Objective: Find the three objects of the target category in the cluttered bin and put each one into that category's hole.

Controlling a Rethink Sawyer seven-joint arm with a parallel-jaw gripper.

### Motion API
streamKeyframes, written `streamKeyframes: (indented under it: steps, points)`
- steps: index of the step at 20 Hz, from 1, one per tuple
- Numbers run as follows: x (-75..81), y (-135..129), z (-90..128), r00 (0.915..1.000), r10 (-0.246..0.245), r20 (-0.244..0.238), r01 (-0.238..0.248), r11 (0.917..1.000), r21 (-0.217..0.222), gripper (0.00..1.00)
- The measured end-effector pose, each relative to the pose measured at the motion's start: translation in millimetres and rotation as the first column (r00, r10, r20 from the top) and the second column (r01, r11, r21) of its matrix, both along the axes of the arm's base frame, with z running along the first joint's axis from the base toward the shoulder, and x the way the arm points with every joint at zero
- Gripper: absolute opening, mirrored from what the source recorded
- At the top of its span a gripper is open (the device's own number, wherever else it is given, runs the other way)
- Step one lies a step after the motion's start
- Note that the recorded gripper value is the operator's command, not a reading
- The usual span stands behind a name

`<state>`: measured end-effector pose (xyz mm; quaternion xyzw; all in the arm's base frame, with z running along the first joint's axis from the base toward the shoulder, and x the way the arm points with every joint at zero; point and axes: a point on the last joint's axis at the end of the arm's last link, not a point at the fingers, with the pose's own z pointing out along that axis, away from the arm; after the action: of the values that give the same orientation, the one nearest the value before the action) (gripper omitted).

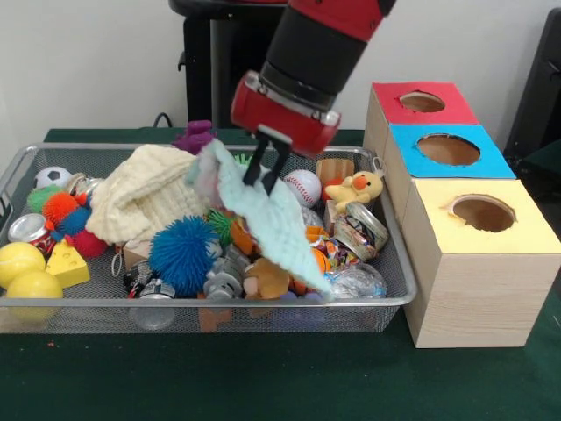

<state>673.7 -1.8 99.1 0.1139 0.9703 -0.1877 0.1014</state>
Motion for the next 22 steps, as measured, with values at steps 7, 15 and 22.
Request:
streamKeyframes:
  steps: [7, 15, 22]
  points:
    - [18.5, -50.3, 61.5, 0.9973, -0.051, 0.054, 0.055, 0.9962, -0.068, 0.0]
    - [21.5, -81.0, 74.4, 0.9945, -0.074, 0.074, 0.081, 0.9928, -0.089, 0.0]
    - [17.7, -99.4, 72.2, 0.9923, -0.102, 0.07, 0.108, 0.9903, -0.087, 0.0]
